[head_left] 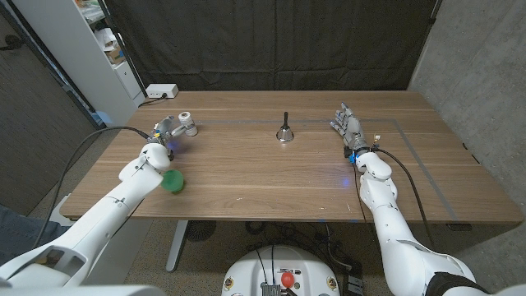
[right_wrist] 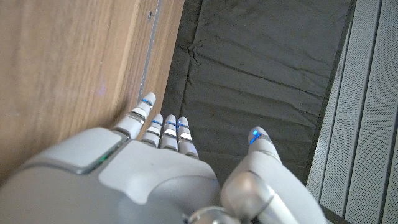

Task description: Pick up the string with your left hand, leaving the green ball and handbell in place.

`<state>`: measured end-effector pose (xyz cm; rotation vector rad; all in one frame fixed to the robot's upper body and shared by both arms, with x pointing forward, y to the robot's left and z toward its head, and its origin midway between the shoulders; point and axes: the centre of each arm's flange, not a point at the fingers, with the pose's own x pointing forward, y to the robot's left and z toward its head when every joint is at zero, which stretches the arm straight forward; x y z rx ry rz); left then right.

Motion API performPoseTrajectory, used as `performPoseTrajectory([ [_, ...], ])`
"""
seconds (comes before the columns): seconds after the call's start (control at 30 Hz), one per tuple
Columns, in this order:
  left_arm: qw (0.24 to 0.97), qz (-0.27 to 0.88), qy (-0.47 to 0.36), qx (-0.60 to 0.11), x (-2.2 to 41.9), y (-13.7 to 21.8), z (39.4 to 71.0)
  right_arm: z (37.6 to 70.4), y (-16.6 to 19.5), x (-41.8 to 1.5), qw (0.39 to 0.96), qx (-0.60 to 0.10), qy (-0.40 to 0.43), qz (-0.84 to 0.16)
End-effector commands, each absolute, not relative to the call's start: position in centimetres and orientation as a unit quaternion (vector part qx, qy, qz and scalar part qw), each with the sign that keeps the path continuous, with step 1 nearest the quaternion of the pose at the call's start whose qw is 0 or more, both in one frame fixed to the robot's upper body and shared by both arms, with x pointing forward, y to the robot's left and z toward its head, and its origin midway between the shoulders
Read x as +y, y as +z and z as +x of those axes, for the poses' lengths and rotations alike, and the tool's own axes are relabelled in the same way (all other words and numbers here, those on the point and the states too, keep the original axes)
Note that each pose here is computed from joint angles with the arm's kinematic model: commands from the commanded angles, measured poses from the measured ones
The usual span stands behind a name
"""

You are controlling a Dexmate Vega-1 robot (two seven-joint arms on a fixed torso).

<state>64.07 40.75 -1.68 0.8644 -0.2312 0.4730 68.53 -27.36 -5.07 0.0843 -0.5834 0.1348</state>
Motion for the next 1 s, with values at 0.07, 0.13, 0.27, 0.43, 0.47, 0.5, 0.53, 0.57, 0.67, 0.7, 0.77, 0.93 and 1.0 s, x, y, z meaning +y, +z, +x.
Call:
performPoseTrajectory([
  [0.07,0.876,0.414,0.224,-0.105,40.8,-1.6,64.8,69.1,-5.0,-27.4,0.956,-0.283,0.067,0.039],
  [0.13,0.874,0.416,0.227,-0.104,40.7,-1.6,64.9,69.2,-5.0,-27.5,0.956,-0.283,0.067,0.039],
  [0.27,0.874,0.417,0.224,-0.108,40.4,-1.5,65.2,69.3,-4.9,-27.6,0.956,-0.284,0.066,0.04],
  [0.43,0.874,0.417,0.225,-0.106,40.2,-1.3,65.5,69.4,-4.8,-27.9,0.956,-0.284,0.064,0.039],
  [0.47,0.875,0.417,0.224,-0.107,40.2,-1.3,65.6,69.4,-4.8,-27.9,0.956,-0.284,0.064,0.039],
  [0.5,0.875,0.416,0.223,-0.107,40.2,-1.4,65.6,69.4,-4.7,-28.0,0.956,-0.285,0.064,0.039],
  [0.53,0.874,0.418,0.223,-0.106,40.2,-1.3,65.7,69.4,-4.7,-28.0,0.956,-0.285,0.063,0.039],
  [0.57,0.875,0.416,0.223,-0.107,40.2,-1.4,65.7,69.4,-4.7,-28.0,0.956,-0.285,0.063,0.038],
  [0.67,0.875,0.417,0.222,-0.107,40.2,-1.4,65.9,69.4,-4.6,-28.0,0.956,-0.285,0.062,0.037],
  [0.7,0.875,0.416,0.222,-0.107,40.2,-1.4,65.9,69.4,-4.6,-28.0,0.956,-0.285,0.062,0.037],
  [0.77,0.875,0.417,0.221,-0.107,40.2,-1.5,66.0,69.4,-4.4,-28.0,0.955,-0.286,0.063,0.037],
  [0.93,0.877,0.415,0.218,-0.107,40.3,-1.5,66.4,69.1,-4.0,-27.8,0.953,-0.293,0.064,0.034],
  [1.0,0.876,0.417,0.218,-0.108,40.2,-1.4,66.5,69.0,-3.8,-27.7,0.952,-0.297,0.064,0.033],
])
